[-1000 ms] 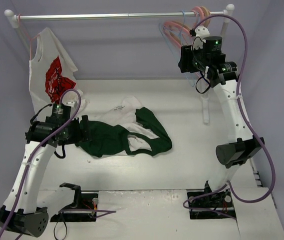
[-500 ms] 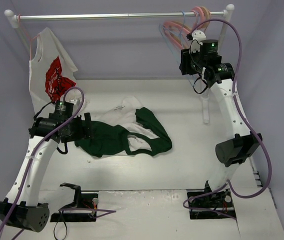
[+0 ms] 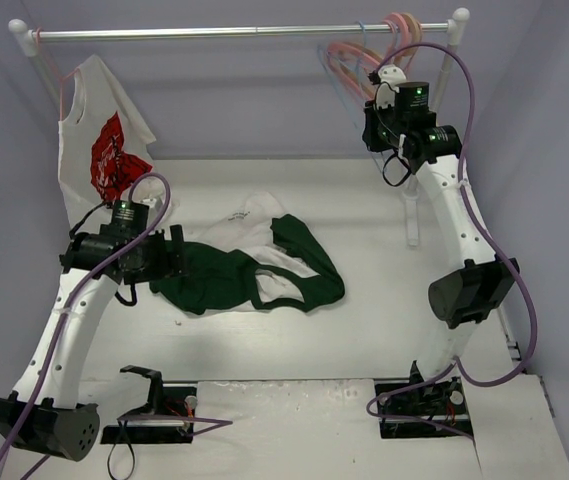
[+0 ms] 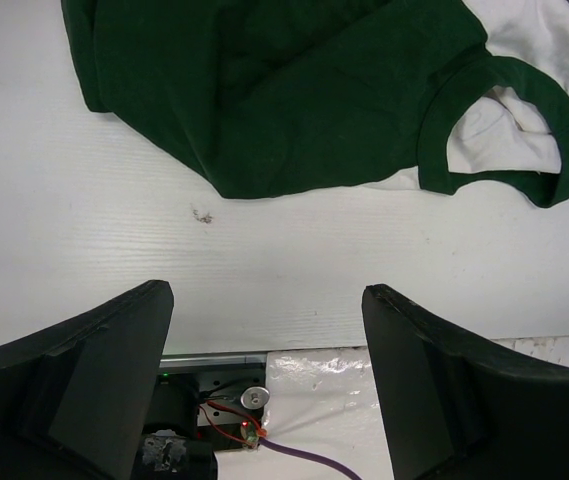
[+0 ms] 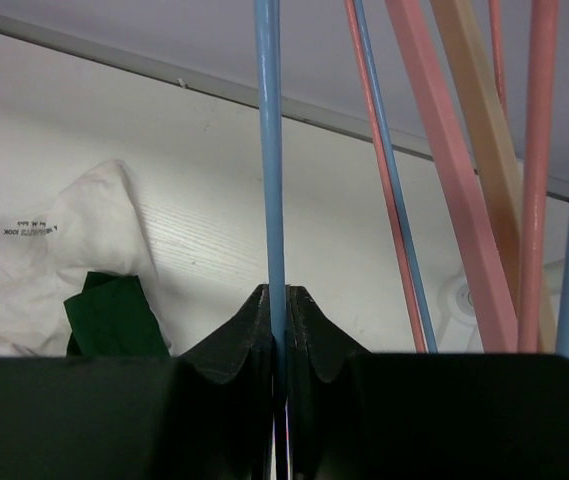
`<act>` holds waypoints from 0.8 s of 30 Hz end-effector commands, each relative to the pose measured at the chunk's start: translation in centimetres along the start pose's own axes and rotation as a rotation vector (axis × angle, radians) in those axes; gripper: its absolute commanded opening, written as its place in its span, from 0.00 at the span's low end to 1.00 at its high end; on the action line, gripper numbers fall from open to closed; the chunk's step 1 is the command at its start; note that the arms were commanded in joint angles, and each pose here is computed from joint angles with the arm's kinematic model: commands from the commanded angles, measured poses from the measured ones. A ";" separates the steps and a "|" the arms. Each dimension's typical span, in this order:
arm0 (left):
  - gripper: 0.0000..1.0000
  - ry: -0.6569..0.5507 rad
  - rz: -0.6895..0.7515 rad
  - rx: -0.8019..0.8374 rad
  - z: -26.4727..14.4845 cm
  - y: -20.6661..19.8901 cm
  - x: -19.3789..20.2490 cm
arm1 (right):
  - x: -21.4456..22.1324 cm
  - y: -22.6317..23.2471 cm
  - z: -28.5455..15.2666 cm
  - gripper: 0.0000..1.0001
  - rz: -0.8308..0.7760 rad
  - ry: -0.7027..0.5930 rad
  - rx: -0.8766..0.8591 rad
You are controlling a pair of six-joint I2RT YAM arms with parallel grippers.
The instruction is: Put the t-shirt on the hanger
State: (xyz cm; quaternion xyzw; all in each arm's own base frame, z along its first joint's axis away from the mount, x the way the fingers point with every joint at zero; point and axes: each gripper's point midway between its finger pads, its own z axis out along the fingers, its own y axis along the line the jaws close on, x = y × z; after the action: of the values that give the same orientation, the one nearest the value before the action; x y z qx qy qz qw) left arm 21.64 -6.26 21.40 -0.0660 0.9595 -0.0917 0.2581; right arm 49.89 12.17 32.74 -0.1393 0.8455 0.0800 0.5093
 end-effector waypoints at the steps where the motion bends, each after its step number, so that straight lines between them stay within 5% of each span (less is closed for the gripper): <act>1: 0.77 -0.068 0.006 0.034 -0.6 -1.0 -2.1 | -3.8 -0.3 -1.2 0.07 -0.022 -0.114 0.017; 4: 0.78 -0.068 0.006 0.039 -0.6 -1.1 -2.2 | -4.4 0.1 -1.6 0.00 -0.026 -0.130 0.009; 15: 0.78 -0.076 0.011 0.058 -0.5 -1.8 -3.4 | -9.7 3.2 -7.1 0.00 -0.096 -0.324 -0.022; 24: 0.78 -0.060 0.017 0.082 0.1 -2.7 -3.7 | -8.3 7.0 -9.9 0.00 -0.126 -0.327 -0.105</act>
State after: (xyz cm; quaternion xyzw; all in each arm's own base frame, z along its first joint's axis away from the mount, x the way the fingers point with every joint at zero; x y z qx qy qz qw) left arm 23.76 -7.38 21.73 -0.0586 0.9589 -0.1081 0.2557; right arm 44.63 16.78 40.92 -0.1969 0.7762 0.1038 0.5899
